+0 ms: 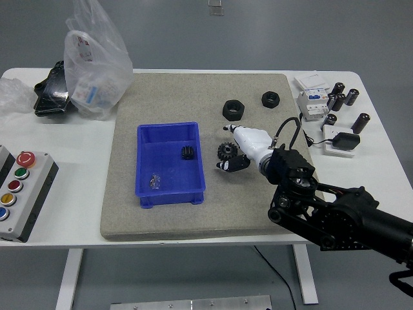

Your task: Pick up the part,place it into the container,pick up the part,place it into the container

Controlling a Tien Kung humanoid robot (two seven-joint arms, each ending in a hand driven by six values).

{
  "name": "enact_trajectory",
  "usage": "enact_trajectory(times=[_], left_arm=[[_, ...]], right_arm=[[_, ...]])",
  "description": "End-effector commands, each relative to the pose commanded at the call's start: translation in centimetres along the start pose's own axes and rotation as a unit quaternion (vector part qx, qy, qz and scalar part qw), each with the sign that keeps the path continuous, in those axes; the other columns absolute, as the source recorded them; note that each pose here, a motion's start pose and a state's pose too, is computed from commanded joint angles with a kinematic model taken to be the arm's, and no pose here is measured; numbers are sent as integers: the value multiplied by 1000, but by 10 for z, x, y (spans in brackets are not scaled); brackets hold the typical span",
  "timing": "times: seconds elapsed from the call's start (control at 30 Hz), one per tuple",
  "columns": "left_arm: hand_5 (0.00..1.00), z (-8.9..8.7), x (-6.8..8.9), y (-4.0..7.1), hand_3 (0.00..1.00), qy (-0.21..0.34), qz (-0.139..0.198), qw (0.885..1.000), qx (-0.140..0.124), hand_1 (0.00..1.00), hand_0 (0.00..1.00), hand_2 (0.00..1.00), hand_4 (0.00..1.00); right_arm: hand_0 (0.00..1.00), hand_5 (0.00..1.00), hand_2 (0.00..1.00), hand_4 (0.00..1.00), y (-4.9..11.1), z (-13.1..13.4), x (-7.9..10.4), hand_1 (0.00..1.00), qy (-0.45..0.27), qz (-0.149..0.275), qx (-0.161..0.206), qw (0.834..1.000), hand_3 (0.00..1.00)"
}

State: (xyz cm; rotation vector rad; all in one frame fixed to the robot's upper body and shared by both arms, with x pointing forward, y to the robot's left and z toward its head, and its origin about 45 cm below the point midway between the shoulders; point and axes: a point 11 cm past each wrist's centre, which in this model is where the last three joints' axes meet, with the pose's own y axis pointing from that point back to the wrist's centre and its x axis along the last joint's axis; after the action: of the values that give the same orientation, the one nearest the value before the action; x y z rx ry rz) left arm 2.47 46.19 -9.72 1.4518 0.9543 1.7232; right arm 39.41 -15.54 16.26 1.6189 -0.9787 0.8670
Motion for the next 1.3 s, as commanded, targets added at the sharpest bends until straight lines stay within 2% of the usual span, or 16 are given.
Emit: enact_trajectory(times=[0.2, 0.23, 0.4, 0.43, 0.6, 0.63, 0.83, 0.97, 1.1, 1.2, 1.23, 1.3], left_arm=[[278, 1, -1, 0, 624, 0, -1, 1000, 0, 638, 638, 588, 710], [279, 1, -1, 0, 624, 0, -1, 1000, -1, 638, 638, 589, 710], [279, 1, -1, 0, 624, -1, -2, 1000, -1, 638, 638, 589, 710], [278, 1, -1, 0, 625, -1, -2, 1000, -2, 638, 638, 589, 710], [278, 1, -2, 0, 625, 1, -4, 1000, -2, 638, 638, 589, 710], [278, 1, -2, 0, 625, 1, -5, 1000, -2, 638, 638, 589, 709], [281, 2, -3, 0, 625, 2, -6, 1000, -5, 638, 638, 590, 710], [281, 1, -3, 0, 625, 3, -6, 1000, -4, 638, 638, 590, 710], [282, -1, -3, 0, 625, 2, -6, 1000, -1, 638, 638, 590, 711], [282, -1, -3, 0, 625, 2, -6, 1000, -1, 638, 638, 590, 711], [294, -1, -3, 0, 624, 2, -6, 1000, -1, 638, 638, 590, 715], [294, -1, -3, 0, 624, 2, -6, 1000, -1, 638, 638, 590, 715]], right_arm=[[273, 406, 925, 925, -5, 3, -4, 634, 12, -4, -12, 1000, 934], [256, 245, 710, 699, -6, 3, -5, 556, 12, -4, -13, 1000, 715], [256, 245, 710, 699, -7, 4, -11, 556, 11, -3, -15, 1000, 715], [252, 138, 578, 576, -7, 5, -13, 508, 13, -4, -16, 1000, 637], [252, 138, 578, 576, -7, 7, -15, 508, 10, 1, -16, 1000, 637], [252, 15, 484, 437, -7, 7, -14, 479, 9, 4, -15, 1000, 525], [250, 2, 470, 436, -6, 6, -5, 482, -4, 28, -8, 1000, 507], [250, 2, 470, 436, -2, 3, 15, 482, -17, 57, 3, 998, 507], [255, 2, 471, 446, 6, -12, 38, 483, -33, 91, 31, 995, 507], [255, 2, 471, 446, 15, -32, 44, 483, -34, 100, 71, 992, 507], [357, 220, 615, 419, 19, -42, 43, 563, -32, 100, 89, 991, 654], [357, 220, 615, 419, 26, -58, 41, 563, -24, 98, 122, 987, 654]])
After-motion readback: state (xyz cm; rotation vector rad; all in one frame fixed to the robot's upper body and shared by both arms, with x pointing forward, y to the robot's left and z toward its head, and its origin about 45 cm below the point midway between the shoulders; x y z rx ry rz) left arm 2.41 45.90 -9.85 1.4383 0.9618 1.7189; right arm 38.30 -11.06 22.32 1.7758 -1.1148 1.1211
